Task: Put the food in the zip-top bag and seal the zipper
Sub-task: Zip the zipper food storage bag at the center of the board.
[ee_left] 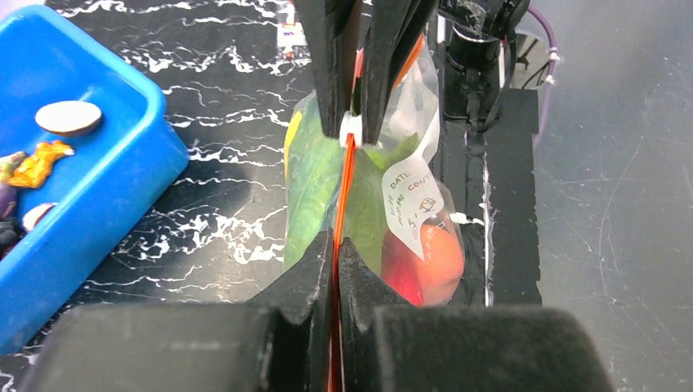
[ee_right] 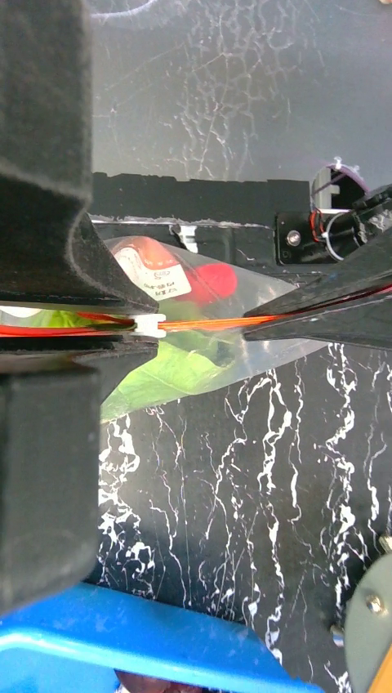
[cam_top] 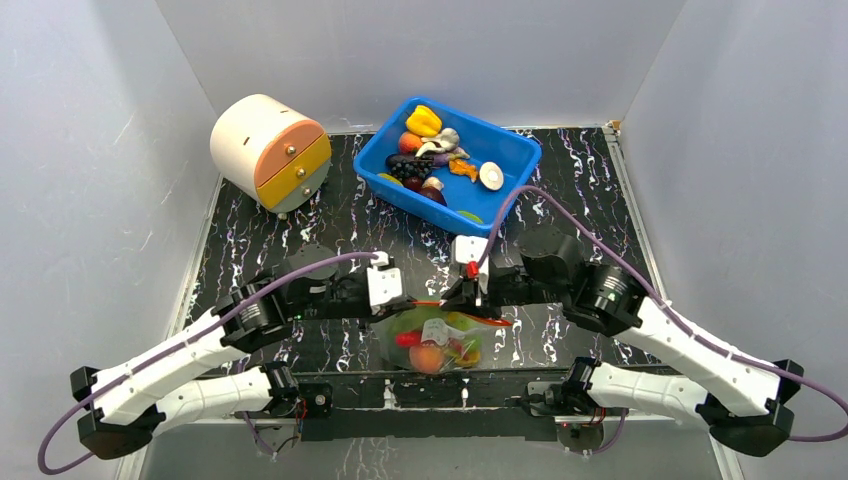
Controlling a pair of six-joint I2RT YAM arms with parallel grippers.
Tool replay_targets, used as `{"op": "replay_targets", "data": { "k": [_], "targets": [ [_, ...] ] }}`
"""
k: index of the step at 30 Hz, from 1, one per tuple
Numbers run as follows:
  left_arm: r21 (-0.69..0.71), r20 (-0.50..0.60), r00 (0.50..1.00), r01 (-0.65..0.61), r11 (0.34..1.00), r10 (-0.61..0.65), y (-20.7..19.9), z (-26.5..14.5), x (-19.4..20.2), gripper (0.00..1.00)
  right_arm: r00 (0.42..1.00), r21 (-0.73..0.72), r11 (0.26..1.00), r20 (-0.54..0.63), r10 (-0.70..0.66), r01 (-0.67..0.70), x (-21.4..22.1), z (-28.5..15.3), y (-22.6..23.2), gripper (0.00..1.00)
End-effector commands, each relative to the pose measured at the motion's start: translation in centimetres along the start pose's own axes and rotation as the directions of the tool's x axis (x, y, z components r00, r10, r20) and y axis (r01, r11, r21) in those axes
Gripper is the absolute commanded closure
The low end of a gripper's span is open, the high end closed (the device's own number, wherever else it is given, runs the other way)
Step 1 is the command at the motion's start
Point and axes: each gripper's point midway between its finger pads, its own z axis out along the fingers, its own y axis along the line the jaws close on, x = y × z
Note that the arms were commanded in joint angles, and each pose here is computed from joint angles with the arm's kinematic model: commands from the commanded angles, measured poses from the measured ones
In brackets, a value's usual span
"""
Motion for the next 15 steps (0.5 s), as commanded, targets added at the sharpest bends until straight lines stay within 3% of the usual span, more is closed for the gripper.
{"op": "replay_targets", "data": {
  "k": [1, 8, 15],
  "targets": [
    [-0.132, -0.053, 0.999, -0.004, 0.991, -0.003, 1.5, -2.8, 1.6, 1.00, 0.995, 0.116, 0.992, -0.087, 0.055, -0.044, 3.1, -2.9, -0.3, 1.00],
    [-0.067, 0.003, 1.000, 0.013, 0.998, -0.013, 0.8, -1.1, 0.7, 1.00, 0.997, -0.039, 0.999, 0.059, 0.039, -0.037, -0.2, 0.0, 0.9, 1.00],
    [-0.080, 0.004, 1.000, 0.026, 0.996, -0.026, 0.8, -1.6, 0.8, 1.00, 1.000, -0.029, 0.999, -0.002, 0.018, -0.018, 0.7, 0.8, 0.1, 1.00]
  ]
}}
